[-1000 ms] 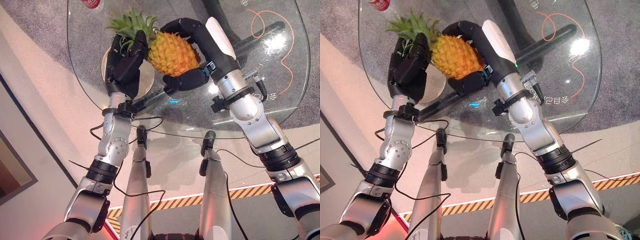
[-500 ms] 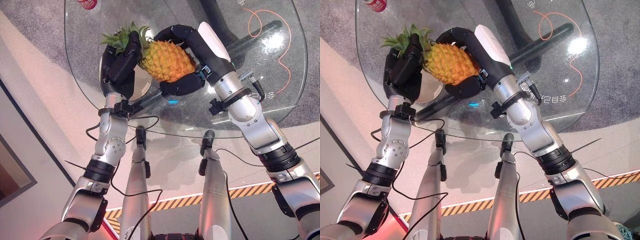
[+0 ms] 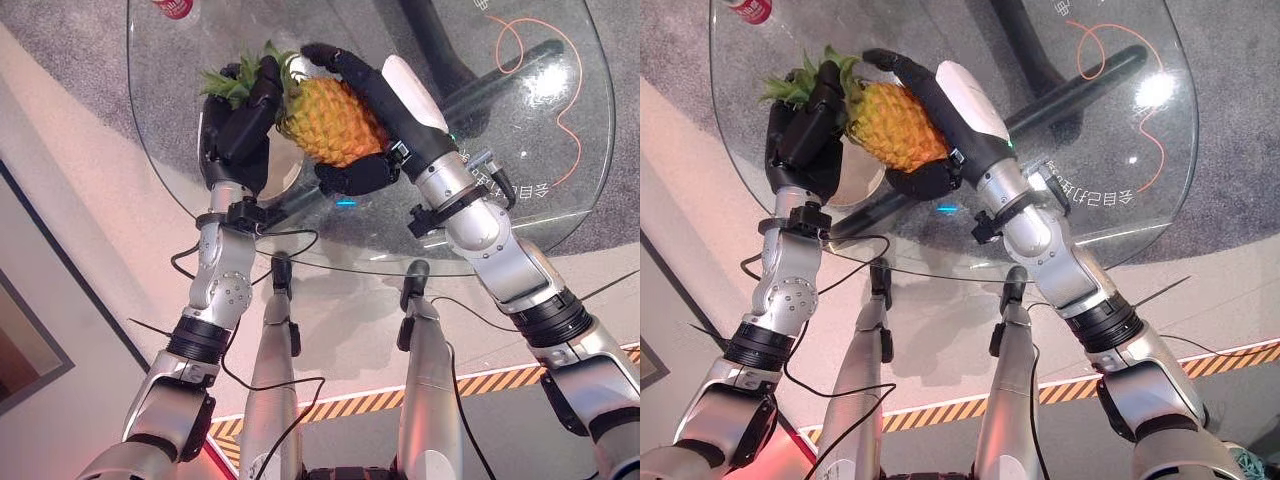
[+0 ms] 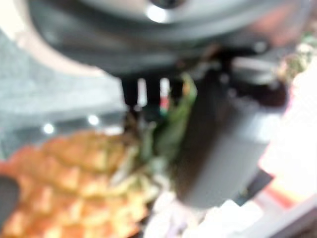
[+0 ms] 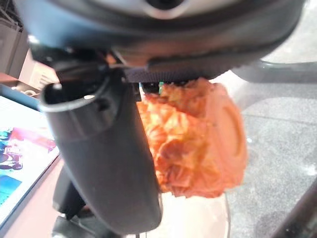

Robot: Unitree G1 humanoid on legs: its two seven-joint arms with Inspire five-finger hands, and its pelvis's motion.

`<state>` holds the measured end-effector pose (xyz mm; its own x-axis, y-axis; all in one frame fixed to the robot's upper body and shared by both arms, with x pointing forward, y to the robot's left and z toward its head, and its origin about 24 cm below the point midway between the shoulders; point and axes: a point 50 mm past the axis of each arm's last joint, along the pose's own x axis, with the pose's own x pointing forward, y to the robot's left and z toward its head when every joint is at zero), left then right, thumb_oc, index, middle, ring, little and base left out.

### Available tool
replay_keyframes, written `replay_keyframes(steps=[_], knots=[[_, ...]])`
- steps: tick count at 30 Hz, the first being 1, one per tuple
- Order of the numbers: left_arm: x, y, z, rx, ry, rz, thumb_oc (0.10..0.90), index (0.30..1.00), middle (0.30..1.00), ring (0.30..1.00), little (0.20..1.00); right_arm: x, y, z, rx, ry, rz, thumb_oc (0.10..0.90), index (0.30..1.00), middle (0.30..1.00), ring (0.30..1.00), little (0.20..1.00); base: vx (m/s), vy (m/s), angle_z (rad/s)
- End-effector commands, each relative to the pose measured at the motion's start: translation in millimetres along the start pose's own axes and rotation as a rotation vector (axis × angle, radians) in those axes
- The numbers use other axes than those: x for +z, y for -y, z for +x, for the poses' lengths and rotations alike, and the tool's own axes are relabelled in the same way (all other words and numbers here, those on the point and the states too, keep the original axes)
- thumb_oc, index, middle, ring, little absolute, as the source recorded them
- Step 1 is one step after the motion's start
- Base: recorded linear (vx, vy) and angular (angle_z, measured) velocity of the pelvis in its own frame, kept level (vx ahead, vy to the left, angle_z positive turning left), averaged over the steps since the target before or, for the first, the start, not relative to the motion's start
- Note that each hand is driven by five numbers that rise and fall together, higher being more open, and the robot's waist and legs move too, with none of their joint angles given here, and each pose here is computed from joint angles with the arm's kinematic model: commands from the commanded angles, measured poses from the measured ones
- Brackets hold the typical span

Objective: Pick up the fruit to the plate

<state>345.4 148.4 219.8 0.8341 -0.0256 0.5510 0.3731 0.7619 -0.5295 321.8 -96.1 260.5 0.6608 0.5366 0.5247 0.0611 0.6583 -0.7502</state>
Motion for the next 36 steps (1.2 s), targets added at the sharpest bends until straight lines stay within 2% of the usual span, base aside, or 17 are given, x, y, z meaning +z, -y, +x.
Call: replay_keyframes(steps=[1,11,21,26,36], knots=[[43.1,113.7,14.0,-0.526,0.266,-0.082,0.1,0.3,0.3,0.3,0.2,60.3,17.5,16.0,-0.131,0.307,0.016,0.8,0.9,0.9,0.9,0.9,0.0,0.0,0.0],[47.1,112.4,14.4,-0.481,0.311,-0.047,0.1,0.3,0.3,0.3,0.2,58.1,21.2,16.2,-0.177,0.291,0.012,0.8,0.9,0.9,0.9,0.9,0.0,0.0,0.0],[57.9,107.7,14.6,-0.394,0.418,0.135,0.1,0.3,0.3,0.3,0.2,56.4,28.2,15.5,-0.224,0.282,-0.001,0.8,0.9,0.9,0.9,0.9,0.0,0.0,0.0],[67.1,105.4,13.9,-0.325,0.507,0.193,0.1,0.3,0.3,0.3,0.2,56.1,31.6,15.0,-0.251,0.283,-0.001,0.8,0.9,0.9,0.9,0.9,0.0,0.0,0.0],[80.7,96.2,10.3,-0.172,0.643,0.196,0.1,0.3,0.3,0.3,0.2,54.5,34.5,13.3,-0.298,0.275,0.01,0.8,0.9,0.9,0.9,0.9,0.0,0.0,0.0]])
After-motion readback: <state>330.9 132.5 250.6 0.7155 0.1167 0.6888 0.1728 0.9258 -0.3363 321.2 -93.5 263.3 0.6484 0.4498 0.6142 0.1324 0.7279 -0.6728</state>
